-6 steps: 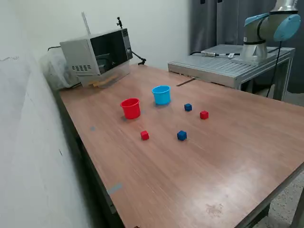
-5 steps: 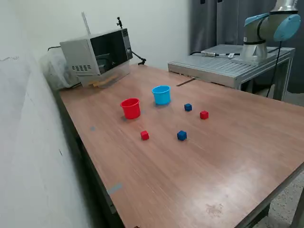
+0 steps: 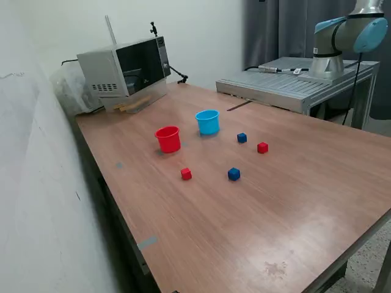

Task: Place red objects in the red bin, and blue objects in the blue bin.

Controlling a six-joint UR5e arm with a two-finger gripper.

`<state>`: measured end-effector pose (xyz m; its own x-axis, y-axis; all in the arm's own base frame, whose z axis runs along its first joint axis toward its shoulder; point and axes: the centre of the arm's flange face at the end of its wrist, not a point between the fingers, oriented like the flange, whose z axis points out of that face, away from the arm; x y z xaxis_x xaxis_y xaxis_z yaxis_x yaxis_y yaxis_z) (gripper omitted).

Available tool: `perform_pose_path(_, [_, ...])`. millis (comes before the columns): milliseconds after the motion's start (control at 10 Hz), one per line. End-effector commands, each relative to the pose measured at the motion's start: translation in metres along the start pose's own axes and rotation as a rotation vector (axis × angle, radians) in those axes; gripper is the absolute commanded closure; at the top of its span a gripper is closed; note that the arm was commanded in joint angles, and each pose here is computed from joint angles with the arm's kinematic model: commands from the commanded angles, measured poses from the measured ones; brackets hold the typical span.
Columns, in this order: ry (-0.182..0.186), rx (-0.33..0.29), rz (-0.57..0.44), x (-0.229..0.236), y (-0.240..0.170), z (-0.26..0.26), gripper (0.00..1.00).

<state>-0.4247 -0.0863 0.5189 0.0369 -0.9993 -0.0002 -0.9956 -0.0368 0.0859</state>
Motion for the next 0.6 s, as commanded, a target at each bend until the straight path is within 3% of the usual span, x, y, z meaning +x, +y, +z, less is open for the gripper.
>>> perform_pose_path(0, [0.045, -0.009, -0.005, 0.008, -0.003, 0.015, 0.0])
perform_pose_path(100, [0.107, -0.058, -0.008, 0.015, -0.007, 0.026, 0.0])
perform_pose_path(200, [0.125, -0.073, -0.003, 0.017, -0.009, 0.043, 0.0])
perform_pose_path(300, [0.117, -0.127, 0.059, 0.015, -0.003, 0.053, 0.0])
perform_pose_path(500, [0.116, -0.121, 0.078, 0.01, 0.012, 0.108, 0.0])
